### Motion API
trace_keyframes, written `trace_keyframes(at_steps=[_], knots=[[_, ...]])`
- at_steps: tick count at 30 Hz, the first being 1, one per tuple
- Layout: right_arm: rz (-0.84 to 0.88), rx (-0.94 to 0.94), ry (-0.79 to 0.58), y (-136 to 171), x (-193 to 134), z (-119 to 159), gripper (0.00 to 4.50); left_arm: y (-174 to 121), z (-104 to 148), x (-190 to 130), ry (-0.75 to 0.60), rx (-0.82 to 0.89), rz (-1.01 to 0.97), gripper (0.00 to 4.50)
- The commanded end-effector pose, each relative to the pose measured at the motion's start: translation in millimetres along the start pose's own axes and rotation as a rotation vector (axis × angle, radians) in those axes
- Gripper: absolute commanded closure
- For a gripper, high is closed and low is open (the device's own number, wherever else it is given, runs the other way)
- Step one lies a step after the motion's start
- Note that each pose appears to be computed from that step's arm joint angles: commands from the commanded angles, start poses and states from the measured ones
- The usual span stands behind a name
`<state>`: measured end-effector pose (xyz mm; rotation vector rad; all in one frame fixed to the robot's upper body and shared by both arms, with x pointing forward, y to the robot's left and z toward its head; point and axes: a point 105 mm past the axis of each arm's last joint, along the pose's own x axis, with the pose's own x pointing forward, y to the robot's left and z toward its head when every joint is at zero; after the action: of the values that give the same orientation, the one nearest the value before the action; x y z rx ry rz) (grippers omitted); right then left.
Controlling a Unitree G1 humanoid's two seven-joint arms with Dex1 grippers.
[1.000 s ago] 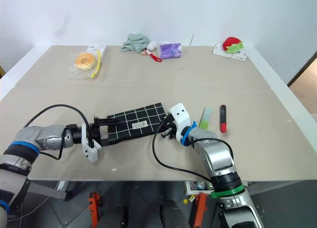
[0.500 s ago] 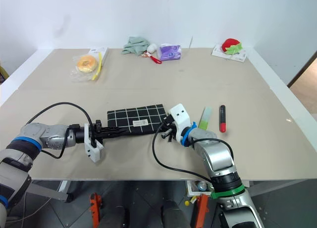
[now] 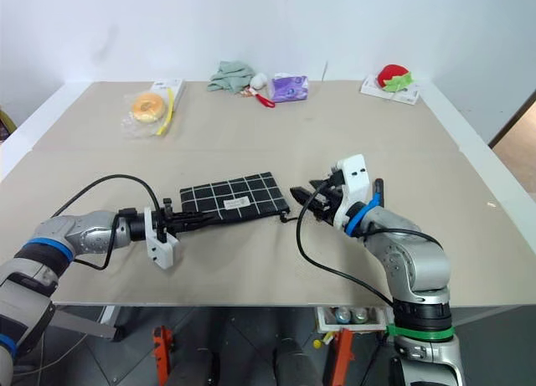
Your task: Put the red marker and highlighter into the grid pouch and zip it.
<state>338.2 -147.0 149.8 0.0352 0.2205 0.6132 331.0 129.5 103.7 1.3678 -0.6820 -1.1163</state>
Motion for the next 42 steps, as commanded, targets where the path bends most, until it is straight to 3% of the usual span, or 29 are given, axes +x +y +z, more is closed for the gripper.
trace_keyframes(at_steps=[1, 14, 17, 22, 24, 42], knots=[[0.004, 0.002, 0.061, 8, -1, -10, 0.05, -15, 7, 10, -0.019, -0.045, -0.038, 4.50], [-0.020, -0.066, 0.143, 21, 20, -29, 0.05, -12, 11, 17, -0.022, -0.067, -0.035, 4.50], [-0.052, -0.124, 0.200, 18, 24, -41, 0.90, -10, 11, 18, -0.021, -0.070, -0.028, 4.50], [-0.070, -0.160, 0.206, 15, 26, -42, 3.61, -7, 11, 19, -0.017, -0.075, -0.019, 4.50], [-0.055, -0.159, 0.194, 18, 27, -40, 4.47, -6, 11, 20, -0.016, -0.080, -0.012, 4.50], [0.356, -0.200, 0.166, 115, 46, -38, 4.47, 7, 15, 28, -0.021, -0.137, 0.055, 4.50]])
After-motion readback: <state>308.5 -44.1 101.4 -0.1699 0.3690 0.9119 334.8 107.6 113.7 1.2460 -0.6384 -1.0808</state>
